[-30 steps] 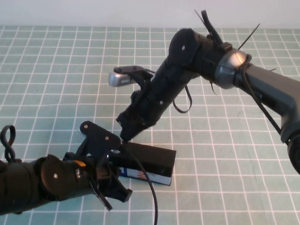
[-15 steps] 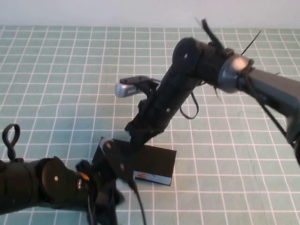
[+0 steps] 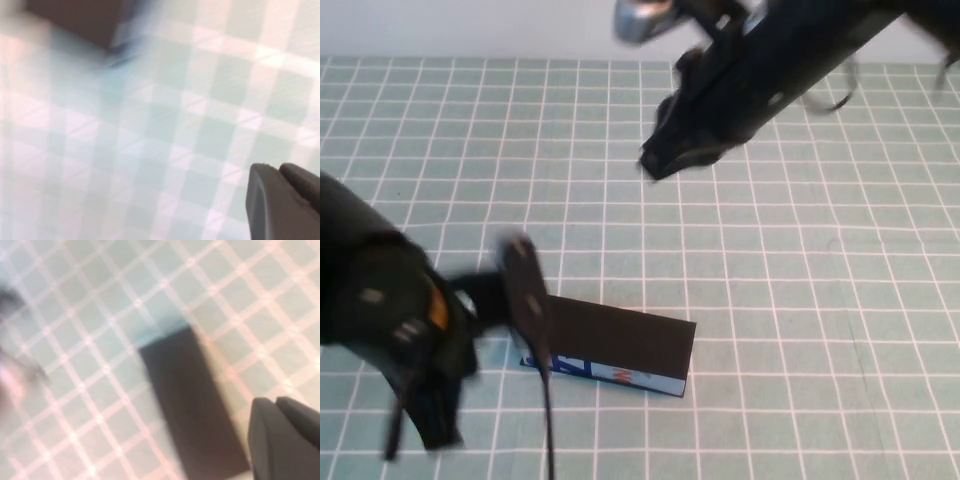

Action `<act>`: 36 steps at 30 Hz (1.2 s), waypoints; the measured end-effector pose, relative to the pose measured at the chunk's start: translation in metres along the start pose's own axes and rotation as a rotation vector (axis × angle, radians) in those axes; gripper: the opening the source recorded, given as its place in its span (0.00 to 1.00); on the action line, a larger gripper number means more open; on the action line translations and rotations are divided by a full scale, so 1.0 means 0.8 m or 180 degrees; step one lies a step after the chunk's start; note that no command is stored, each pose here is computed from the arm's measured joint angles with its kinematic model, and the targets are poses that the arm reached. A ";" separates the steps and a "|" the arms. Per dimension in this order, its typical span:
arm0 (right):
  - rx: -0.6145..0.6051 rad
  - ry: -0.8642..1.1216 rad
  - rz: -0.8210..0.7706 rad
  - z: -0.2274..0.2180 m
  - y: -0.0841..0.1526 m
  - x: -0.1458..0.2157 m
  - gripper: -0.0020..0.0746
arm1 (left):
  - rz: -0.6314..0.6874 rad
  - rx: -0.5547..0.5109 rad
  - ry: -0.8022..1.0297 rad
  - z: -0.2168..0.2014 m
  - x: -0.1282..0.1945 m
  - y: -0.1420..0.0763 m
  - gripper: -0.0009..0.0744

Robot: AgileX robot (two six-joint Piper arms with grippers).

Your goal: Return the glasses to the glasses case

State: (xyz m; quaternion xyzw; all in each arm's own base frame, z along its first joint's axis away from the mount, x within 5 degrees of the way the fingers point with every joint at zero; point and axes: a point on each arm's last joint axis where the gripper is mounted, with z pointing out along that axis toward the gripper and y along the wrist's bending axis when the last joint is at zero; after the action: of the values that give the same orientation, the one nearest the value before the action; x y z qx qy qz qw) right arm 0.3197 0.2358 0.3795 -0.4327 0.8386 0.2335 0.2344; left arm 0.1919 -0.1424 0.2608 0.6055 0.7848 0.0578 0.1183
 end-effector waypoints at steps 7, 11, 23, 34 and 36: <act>0.0906 -0.0147 -0.0003 -0.100 0.019 0.018 0.01 | -0.1081 -0.1394 -0.0946 -0.119 0.061 0.033 0.01; 0.1109 -0.0391 0.0027 -0.148 0.043 0.042 0.01 | -0.1629 -0.1956 -0.1479 -0.178 0.113 0.018 0.01; 0.1402 -0.1428 0.0301 -0.193 0.103 0.192 0.01 | -0.2437 -0.2102 -0.2505 -0.211 0.197 -0.089 0.01; 0.1702 -0.2041 0.0333 -0.159 0.128 0.365 0.01 | -0.3274 -0.1564 -0.2875 -0.112 0.215 -0.132 0.01; 0.1693 -0.2132 0.0363 -0.149 0.130 0.385 0.01 | -0.3327 -0.1527 -0.2932 -0.097 0.213 -0.131 0.01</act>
State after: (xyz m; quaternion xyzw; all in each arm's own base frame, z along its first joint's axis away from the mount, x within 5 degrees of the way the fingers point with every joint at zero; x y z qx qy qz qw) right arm 0.0514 0.0286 0.3084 -0.2105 0.7698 0.1494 0.5838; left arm 0.0332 -0.0013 0.2917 0.0728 0.8076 -0.0962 0.5773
